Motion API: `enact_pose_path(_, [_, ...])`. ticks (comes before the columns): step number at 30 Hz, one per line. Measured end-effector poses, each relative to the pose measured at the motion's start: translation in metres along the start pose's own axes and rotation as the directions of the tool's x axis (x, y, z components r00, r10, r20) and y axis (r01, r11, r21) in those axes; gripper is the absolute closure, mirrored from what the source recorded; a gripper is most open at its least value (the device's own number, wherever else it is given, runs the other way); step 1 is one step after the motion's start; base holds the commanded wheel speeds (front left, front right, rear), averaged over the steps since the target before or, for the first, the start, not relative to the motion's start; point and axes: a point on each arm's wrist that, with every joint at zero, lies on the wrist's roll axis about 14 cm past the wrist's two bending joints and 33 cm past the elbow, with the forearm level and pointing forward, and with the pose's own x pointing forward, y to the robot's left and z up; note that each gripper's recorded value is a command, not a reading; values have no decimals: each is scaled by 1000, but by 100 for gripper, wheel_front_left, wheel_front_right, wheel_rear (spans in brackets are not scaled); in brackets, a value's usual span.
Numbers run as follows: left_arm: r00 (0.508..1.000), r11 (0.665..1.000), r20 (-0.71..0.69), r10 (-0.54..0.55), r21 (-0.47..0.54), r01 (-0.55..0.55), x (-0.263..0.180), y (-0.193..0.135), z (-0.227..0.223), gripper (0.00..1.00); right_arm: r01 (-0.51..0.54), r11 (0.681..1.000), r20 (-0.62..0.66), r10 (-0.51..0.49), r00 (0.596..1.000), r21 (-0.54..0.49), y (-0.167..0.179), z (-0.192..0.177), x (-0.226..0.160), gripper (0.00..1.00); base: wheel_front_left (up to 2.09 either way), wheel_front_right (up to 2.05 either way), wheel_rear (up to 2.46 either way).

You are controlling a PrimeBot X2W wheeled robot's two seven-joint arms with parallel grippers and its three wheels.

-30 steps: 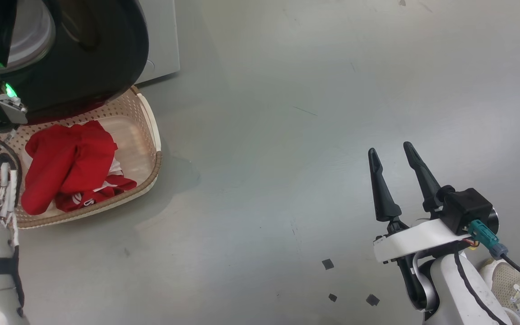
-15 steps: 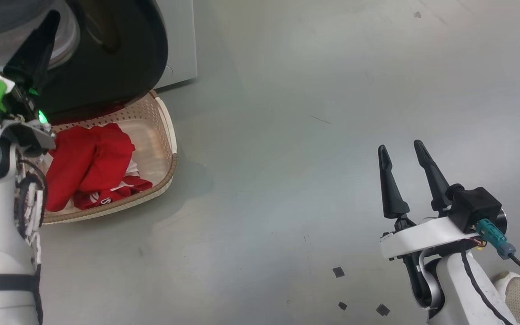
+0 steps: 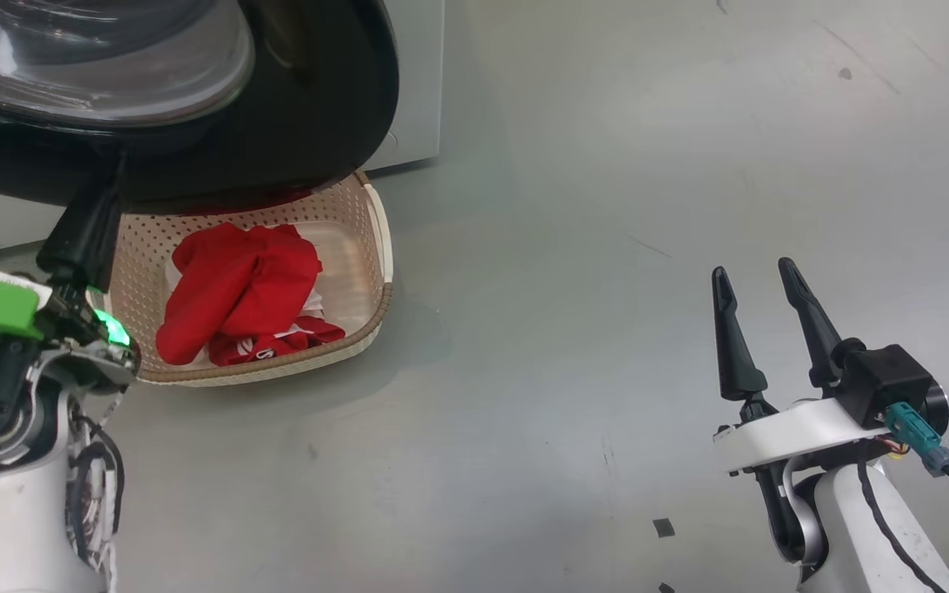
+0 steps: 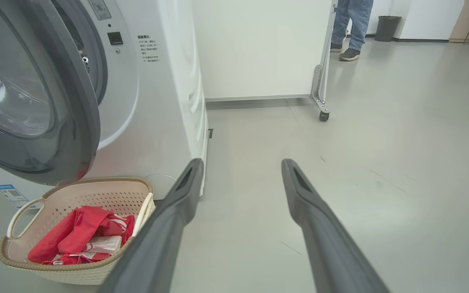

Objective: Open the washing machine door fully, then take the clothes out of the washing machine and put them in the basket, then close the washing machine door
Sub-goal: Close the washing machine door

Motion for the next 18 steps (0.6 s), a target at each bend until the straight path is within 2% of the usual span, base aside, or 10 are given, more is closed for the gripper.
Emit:
enact_pose_path(1, [1000,1000,15,3,1,-3,-7,0,3,62,-6,1000,0,6,1000,1,2,0,0,0,0,0,0])
enact_pose_path(2, [1000,1000,27,5,2,-5,-14,0,4,52,-13,1000,1,13,1000,2,4,0,1,0,0,0,0])
enact_pose_path(3, [999,1000,37,6,4,-6,-21,-1,5,48,-20,1000,1,20,1000,2,6,0,1,0,0,0,0])
enact_pose_path(6, [997,1000,73,14,12,-15,-40,-1,9,15,-42,999,-5,42,999,-8,11,-2,0,0,0,0,0])
enact_pose_path(8, [994,1000,105,19,20,-21,-54,-3,14,0,-57,998,-2,57,998,-9,15,-1,1,0,0,0,0])
enact_pose_path(16, [977,996,214,15,87,-34,-92,-16,28,0,-101,995,3,101,995,-17,27,1,0,0,0,0,0])
enact_pose_path(18, [969,988,249,4,146,-42,-100,-24,32,0,-114,993,10,115,993,-16,32,3,0,0,0,0,0])
